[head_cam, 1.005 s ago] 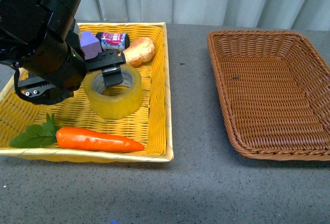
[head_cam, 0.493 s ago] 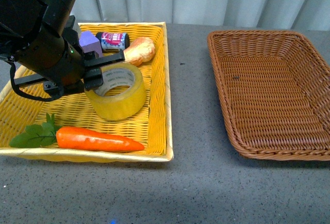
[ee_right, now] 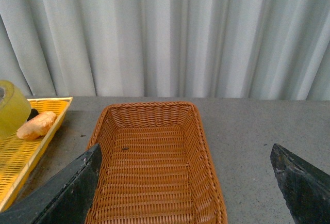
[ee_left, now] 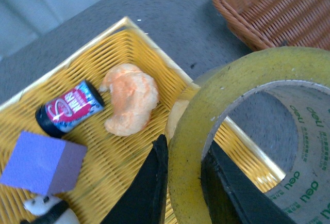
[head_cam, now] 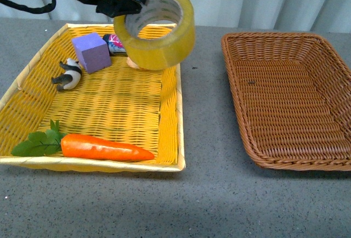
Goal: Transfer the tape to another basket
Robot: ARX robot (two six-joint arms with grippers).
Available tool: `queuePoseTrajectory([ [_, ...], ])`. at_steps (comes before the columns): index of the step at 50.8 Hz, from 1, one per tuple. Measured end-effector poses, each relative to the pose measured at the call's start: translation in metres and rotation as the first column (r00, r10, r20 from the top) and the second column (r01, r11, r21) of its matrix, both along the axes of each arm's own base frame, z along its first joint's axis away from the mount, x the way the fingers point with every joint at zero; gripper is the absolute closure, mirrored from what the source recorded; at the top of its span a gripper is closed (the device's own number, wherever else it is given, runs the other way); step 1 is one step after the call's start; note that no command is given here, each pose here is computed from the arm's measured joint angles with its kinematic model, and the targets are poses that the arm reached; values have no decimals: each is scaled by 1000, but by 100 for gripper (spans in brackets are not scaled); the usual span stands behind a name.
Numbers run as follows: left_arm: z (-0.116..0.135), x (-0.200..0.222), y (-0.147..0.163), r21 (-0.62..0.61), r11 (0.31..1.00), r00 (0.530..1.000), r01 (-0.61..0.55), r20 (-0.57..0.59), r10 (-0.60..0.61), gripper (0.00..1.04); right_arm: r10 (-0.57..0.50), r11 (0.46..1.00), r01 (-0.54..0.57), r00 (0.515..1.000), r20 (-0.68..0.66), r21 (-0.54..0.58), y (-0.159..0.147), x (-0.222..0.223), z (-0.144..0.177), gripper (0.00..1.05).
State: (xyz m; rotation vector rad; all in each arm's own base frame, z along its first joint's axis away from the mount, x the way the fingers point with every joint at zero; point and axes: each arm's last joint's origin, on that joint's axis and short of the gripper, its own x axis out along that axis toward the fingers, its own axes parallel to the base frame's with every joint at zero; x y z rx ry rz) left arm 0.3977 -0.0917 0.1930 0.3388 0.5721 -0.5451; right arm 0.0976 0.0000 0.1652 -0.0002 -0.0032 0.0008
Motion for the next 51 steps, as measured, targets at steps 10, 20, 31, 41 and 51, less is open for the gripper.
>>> queuePoseTrajectory([
  [10,-1,0,-32,246,918,936,311,88,-341,89,0,1000,0,1000,0,0,0,0,0,9],
  [20,16,1,-65,300,835,848,461,128,-514,89,0,1000,0,1000,0,0,0,0,0,9],
  [31,30,-6,-96,289,780,772,555,172,-612,89,0,1000,0,1000,0,0,0,0,0,9],
  [41,34,-10,-112,304,767,746,566,207,-633,89,0,1000,0,1000,0,0,0,0,0,9],
  [51,33,-9,-110,309,772,752,556,208,-625,89,-2,993,-32,956,-295,-110,-1,1,2,9],
])
